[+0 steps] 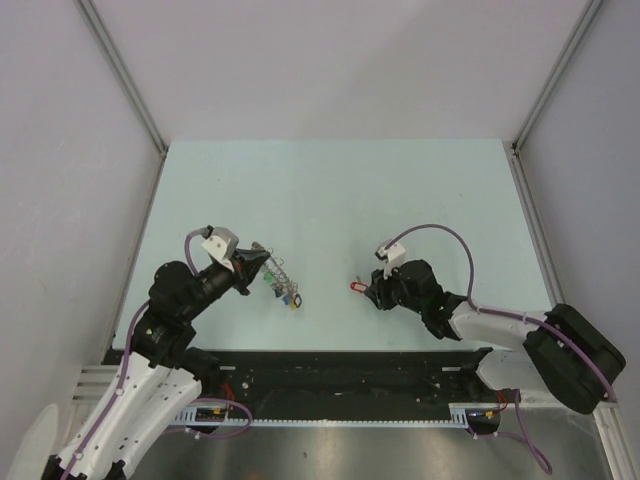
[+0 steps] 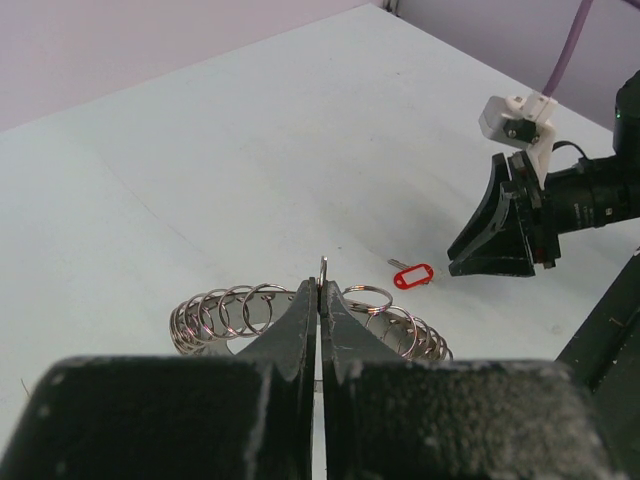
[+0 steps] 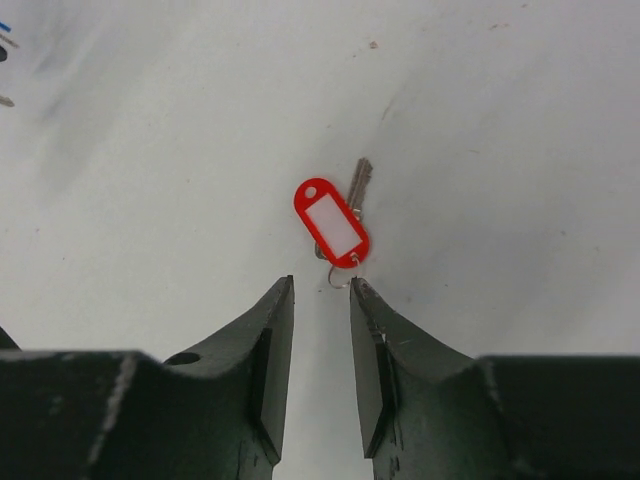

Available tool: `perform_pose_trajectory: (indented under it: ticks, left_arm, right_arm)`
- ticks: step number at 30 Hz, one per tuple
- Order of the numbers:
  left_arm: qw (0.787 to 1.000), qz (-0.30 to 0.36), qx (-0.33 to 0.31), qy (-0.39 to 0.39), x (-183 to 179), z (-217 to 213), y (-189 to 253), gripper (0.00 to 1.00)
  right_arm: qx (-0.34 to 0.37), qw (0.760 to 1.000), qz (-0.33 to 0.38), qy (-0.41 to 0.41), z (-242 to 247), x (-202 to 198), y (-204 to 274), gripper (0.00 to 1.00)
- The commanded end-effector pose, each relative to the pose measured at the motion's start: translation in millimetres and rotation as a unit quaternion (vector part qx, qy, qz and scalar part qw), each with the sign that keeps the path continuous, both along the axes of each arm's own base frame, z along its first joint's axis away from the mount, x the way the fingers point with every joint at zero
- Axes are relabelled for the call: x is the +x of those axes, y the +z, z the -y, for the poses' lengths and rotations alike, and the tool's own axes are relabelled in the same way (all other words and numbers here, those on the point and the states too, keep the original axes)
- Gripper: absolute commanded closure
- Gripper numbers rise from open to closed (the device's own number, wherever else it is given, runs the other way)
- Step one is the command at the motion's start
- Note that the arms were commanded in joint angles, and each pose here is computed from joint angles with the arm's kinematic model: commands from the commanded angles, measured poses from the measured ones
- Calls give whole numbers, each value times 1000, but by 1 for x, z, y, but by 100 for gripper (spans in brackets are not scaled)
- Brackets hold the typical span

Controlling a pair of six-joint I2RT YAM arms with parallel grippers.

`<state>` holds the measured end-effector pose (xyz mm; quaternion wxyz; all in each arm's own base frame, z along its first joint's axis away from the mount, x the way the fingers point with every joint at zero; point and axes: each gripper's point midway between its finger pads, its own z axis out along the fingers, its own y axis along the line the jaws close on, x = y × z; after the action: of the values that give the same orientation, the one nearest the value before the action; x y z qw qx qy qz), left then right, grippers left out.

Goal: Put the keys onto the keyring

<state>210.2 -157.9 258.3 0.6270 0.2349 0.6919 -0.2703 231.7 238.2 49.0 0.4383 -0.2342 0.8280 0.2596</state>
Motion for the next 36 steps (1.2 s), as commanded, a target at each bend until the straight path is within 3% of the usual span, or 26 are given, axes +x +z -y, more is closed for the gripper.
perform_pose_trajectory:
  ticks: [1, 7, 16, 22, 36]
  left_arm:
    - [999, 44, -17, -5, 1, 1, 23, 100]
    - [999, 44, -17, -6, 1, 2, 23, 100]
    - [999, 42, -19, -11, 0, 3, 23, 100]
    - [999, 43, -20, -12, -1, 3, 24, 100]
    - [999, 45, -23, -13, -2, 3, 25, 100]
  right_arm:
    - [-39, 997, -12, -72, 19, 12, 22, 65]
    - [-69, 992, -69, -77, 21, 6, 18, 67]
    - [36, 973, -172, -152, 13, 17, 17, 68]
    - [82, 967, -201, -133, -3, 19, 18, 69]
    - [77, 956, -232, -161, -3, 26, -12, 74]
